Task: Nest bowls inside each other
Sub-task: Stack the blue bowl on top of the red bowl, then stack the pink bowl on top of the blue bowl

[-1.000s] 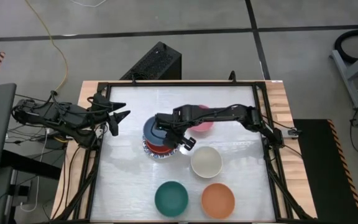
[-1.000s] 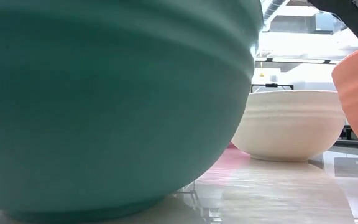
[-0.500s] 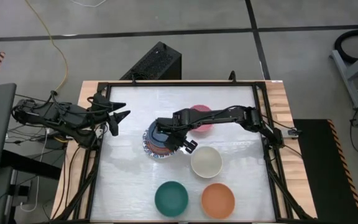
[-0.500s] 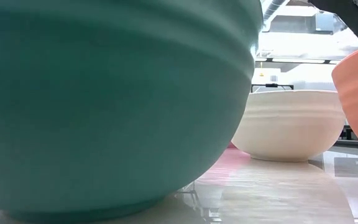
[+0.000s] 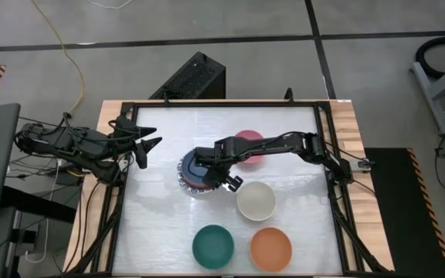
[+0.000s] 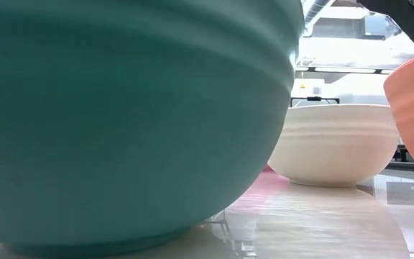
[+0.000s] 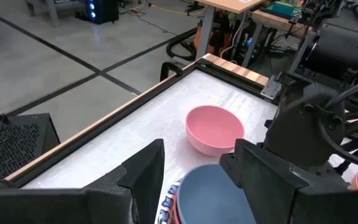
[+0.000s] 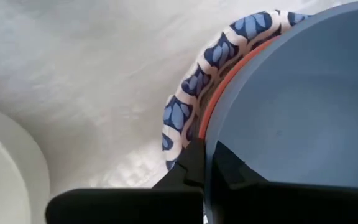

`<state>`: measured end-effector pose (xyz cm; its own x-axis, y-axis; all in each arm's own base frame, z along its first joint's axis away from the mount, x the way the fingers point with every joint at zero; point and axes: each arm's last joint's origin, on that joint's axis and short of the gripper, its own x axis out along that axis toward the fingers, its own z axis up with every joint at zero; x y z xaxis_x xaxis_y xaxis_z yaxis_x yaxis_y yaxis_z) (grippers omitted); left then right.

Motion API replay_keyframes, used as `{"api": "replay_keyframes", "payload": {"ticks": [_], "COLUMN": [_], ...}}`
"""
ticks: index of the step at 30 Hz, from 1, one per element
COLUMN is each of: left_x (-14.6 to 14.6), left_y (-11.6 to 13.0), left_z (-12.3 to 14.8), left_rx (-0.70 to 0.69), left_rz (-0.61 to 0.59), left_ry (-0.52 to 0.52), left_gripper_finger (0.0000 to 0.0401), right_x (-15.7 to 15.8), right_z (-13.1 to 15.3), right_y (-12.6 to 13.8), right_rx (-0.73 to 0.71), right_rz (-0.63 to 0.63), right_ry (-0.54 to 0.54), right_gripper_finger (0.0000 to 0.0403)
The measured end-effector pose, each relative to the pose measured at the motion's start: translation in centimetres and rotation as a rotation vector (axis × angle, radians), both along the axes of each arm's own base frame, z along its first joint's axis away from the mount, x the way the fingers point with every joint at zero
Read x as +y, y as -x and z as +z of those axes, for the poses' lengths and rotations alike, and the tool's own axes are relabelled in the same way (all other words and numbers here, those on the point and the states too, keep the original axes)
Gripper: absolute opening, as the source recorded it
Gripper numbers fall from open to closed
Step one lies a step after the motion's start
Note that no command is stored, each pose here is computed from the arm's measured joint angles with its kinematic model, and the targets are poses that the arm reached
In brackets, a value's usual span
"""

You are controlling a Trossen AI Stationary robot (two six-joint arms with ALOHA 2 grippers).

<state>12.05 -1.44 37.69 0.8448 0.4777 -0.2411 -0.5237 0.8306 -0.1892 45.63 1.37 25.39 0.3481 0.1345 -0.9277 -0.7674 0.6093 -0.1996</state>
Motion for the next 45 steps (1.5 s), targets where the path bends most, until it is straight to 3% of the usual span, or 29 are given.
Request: {"api": "replay_keyframes", "payload": {"ticks": [17, 33, 40, 45], "left_x": [0.0, 0.0, 0.0, 0.0], "left_y": [0.0, 0.0, 0.0, 0.0], "left_z": [0.0, 0.0, 0.0, 0.0], "left_rx": [-0.001, -0.001, 0.000, 0.005], "left_rz": [0.000, 0.000, 0.001, -0.002], "left_ry": [0.001, 0.002, 0.001, -0.009], "left_gripper_finger": [0.0185, 0.0185, 0.0185, 0.0185], "right_x": [-0.4, -0.5, -0.8, -1.4], "right_z": [0.0, 0.2, 1.6, 3.5], "right_y": [-0.1, 0.0, 0.2, 0.6], "right_rx": [-0.001, 0.006, 0.000, 0.007], "right_rz": [-0.023, -0.035, -0.049, -0.082], "right_ry": [-0.035, -0.039, -0.040, -0.049], "right_gripper_finger": [0.0044, 0.0148, 0.0193, 0.0199]}}
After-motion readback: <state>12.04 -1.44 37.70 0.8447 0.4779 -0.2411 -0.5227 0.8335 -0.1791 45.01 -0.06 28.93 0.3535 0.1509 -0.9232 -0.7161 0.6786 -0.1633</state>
